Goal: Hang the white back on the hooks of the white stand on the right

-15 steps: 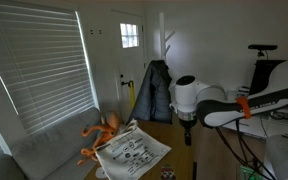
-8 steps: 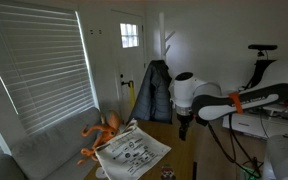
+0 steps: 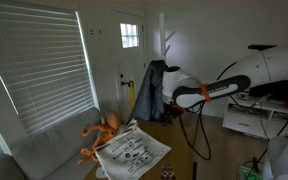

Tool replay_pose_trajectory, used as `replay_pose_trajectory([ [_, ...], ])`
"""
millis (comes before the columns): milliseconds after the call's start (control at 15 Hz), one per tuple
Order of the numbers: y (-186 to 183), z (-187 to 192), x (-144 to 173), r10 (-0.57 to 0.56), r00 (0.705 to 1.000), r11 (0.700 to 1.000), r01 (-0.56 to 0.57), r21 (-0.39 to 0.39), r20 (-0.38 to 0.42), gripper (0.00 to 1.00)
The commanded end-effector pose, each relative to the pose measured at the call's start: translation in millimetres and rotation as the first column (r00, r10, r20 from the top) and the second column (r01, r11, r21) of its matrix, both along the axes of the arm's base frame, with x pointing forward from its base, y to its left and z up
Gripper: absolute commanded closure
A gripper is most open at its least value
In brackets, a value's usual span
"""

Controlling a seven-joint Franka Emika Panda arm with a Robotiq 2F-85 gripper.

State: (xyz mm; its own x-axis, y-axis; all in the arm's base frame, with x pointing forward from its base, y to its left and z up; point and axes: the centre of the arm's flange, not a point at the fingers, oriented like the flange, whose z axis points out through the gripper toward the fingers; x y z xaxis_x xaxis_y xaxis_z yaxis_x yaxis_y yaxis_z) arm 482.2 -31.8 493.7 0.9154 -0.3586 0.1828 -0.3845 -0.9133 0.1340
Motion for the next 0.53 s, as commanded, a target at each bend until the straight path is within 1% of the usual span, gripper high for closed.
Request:
replay_pose_trajectory([
  [0,3,-14,60,-0.184,0.981,0.982,0.181,0.056,0.054,0.0],
  [200,-1,-32,91,-0.323,0.941,0.944,0.313,0.104,0.097,0.0],
  [267,-2,-29,61,-0.237,0.969,0.97,0.232,0.065,0.074,0.0],
  [333,-3,-35,70,-0.268,0.96,0.962,0.263,0.075,0.079,0.0],
  [467,-4,-41,80,-0.294,0.952,0.954,0.288,0.082,0.078,0.0],
])
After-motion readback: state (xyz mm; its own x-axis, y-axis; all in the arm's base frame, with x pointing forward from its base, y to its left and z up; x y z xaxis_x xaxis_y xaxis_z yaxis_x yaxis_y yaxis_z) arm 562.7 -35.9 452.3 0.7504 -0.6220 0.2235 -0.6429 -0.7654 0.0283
